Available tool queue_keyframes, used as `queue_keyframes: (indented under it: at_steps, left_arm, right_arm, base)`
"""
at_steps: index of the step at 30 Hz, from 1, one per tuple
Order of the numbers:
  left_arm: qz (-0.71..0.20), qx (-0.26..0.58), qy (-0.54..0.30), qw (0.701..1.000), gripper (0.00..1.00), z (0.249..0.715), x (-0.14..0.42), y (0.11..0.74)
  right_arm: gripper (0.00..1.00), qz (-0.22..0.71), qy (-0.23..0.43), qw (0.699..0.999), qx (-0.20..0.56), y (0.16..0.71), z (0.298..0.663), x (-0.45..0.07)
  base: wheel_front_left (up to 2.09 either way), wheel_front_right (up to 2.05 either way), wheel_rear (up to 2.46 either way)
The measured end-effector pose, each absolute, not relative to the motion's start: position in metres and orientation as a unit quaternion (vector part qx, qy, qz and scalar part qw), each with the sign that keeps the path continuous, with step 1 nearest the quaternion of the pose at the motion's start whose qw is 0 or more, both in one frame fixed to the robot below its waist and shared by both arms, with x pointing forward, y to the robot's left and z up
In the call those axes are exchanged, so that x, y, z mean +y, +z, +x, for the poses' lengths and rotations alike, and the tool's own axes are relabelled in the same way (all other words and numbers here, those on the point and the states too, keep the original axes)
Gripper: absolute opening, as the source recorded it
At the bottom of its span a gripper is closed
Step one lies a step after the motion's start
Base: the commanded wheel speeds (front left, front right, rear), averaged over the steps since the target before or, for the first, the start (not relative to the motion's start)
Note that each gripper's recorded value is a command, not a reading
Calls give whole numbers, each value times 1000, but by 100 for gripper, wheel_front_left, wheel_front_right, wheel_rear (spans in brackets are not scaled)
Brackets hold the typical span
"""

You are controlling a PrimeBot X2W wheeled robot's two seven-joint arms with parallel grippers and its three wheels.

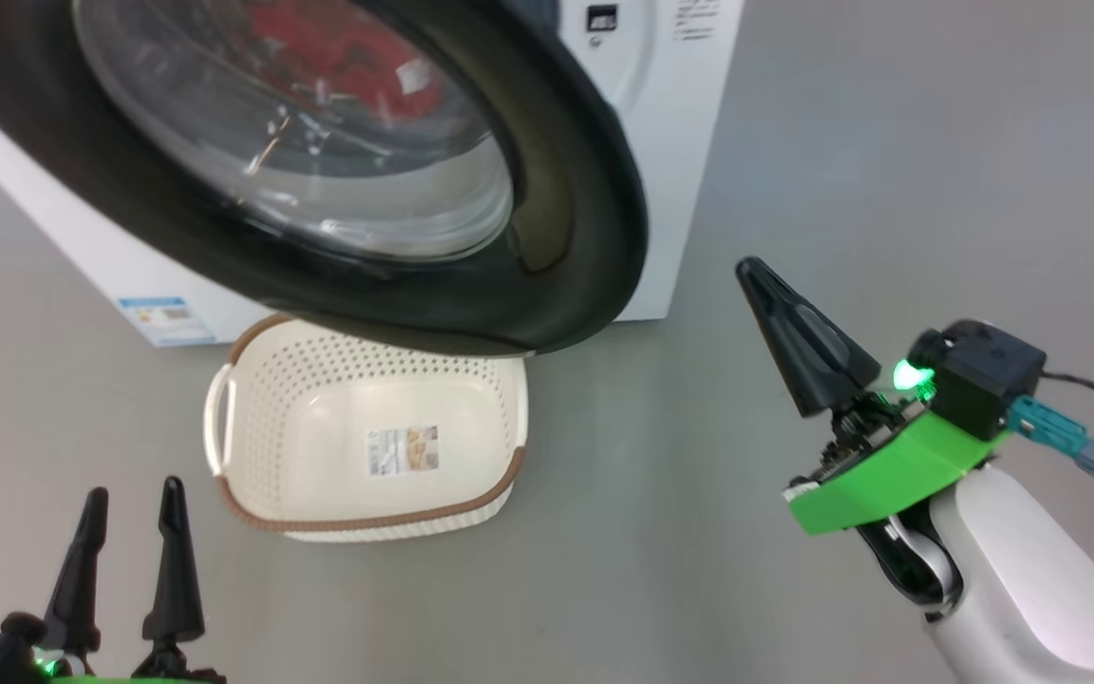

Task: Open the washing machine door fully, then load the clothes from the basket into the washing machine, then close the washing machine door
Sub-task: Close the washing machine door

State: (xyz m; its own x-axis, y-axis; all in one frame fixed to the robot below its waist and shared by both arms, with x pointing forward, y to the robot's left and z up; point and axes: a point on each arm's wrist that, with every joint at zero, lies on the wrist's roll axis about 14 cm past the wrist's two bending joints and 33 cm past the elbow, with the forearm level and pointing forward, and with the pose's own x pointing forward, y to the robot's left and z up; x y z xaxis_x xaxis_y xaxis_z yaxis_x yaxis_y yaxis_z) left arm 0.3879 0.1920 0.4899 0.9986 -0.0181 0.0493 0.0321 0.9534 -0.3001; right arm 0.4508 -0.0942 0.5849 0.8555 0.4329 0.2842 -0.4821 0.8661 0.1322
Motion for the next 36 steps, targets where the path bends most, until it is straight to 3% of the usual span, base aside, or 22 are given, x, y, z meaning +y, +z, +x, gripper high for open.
queue_keyframes:
  at_steps: [16, 36]
  left_arm:
    - [-149, -14, 37, 988, 100, 390, 223, 479]
    - [-146, 8, 60, 987, 100, 391, 234, 462]
  right_arm:
    - [0, 45, 359, 929, -78, 552, 495, -22]
    - [0, 52, 343, 935, -70, 540, 543, -27]
  base:
    - [0, 0, 0]
    - [0, 0, 0]
